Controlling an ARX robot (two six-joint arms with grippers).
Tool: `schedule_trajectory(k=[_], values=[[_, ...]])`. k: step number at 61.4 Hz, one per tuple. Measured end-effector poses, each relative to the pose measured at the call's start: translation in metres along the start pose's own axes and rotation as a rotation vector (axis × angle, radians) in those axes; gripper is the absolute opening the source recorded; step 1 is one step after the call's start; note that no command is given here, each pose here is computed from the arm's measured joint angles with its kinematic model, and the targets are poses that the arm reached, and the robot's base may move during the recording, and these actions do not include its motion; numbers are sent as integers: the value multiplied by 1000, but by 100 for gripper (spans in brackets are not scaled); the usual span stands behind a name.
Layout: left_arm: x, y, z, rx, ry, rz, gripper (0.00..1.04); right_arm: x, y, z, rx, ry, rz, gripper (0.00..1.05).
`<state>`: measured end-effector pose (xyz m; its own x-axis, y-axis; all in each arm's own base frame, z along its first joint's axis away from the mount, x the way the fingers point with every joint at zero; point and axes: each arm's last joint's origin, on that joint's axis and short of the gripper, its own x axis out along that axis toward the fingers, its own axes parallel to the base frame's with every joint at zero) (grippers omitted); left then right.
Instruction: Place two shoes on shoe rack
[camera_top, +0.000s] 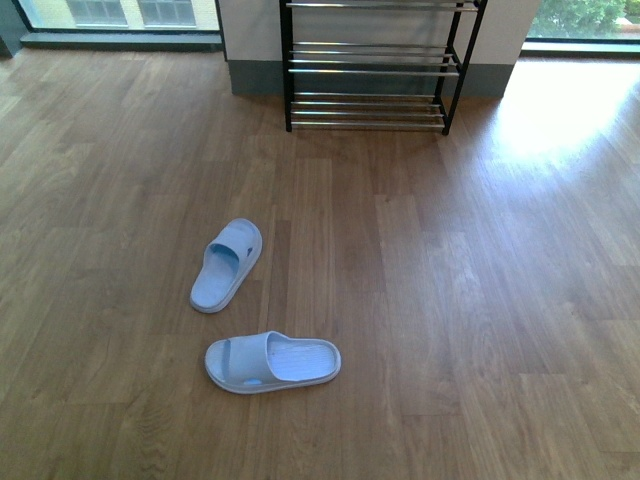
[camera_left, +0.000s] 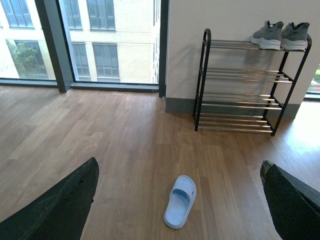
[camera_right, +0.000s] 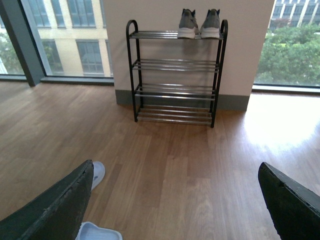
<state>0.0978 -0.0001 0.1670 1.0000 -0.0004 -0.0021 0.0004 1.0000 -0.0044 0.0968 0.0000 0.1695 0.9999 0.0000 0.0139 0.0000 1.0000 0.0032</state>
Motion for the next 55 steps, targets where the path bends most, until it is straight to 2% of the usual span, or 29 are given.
schedule_trajectory(k=[55], values=[[0, 0, 0, 0, 0, 0, 95, 0, 0, 0, 0, 0, 0, 95]])
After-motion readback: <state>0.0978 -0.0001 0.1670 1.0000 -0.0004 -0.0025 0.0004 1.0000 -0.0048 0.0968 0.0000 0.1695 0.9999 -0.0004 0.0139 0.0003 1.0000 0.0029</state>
